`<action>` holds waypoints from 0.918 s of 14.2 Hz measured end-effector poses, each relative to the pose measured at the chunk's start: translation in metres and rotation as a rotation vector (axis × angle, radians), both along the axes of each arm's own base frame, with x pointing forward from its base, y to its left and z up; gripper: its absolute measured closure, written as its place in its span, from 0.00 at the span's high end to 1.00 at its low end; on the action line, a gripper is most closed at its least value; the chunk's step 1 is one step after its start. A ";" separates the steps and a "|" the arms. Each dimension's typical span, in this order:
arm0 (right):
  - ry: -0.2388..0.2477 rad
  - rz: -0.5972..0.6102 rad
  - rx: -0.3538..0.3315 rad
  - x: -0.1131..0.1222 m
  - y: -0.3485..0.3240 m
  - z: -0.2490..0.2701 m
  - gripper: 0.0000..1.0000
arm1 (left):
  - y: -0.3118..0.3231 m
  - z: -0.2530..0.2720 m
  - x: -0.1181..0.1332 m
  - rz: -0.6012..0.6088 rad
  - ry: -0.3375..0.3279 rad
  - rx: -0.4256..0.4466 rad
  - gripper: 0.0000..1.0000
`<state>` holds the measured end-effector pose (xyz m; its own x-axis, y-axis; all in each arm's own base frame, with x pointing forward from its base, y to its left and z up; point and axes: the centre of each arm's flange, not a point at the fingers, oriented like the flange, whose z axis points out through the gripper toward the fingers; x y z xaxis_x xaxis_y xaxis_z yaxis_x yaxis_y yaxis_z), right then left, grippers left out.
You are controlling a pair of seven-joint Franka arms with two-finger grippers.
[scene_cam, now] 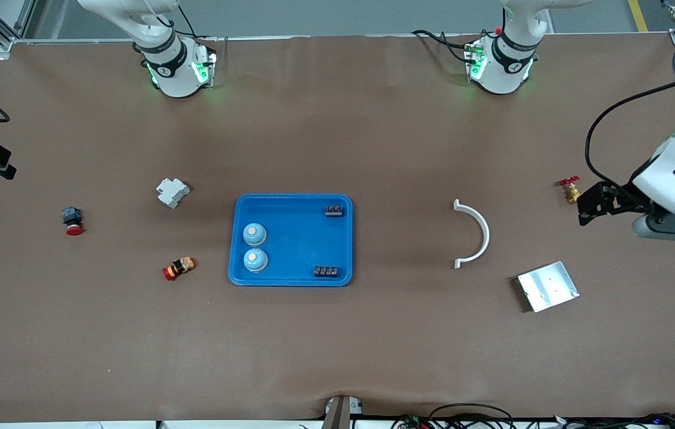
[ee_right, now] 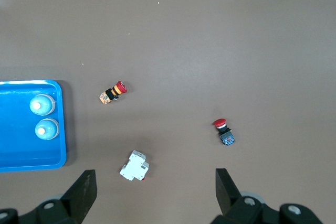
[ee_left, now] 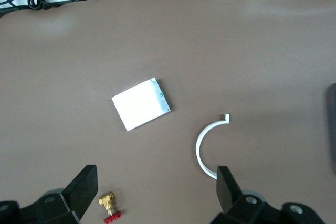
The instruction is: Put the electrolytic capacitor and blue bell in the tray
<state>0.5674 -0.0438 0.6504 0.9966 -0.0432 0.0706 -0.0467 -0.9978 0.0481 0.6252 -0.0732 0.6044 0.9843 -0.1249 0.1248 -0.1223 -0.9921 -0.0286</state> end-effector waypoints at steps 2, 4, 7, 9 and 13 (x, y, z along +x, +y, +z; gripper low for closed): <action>0.000 0.001 0.000 0.000 0.001 0.000 1.00 | 0.006 0.012 -0.011 0.013 0.016 0.000 1.00; 0.001 0.001 0.000 0.000 0.001 0.000 1.00 | 0.009 0.016 -0.018 0.018 0.035 0.004 1.00; 0.001 0.002 0.000 0.000 0.001 0.000 1.00 | 0.008 0.015 -0.024 0.016 0.047 0.000 1.00; 0.001 0.002 0.000 0.000 0.001 0.000 1.00 | 0.001 0.016 -0.030 0.012 0.070 -0.029 1.00; 0.001 0.002 0.000 0.000 0.001 0.000 1.00 | -0.001 0.020 -0.039 0.011 0.088 -0.033 1.00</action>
<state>0.5675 -0.0427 0.6501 0.9967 -0.0413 0.0693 -0.0447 -0.9978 0.0480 0.5857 -0.0744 0.6246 0.9929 -0.1117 0.0415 -0.1124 -0.9935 0.0149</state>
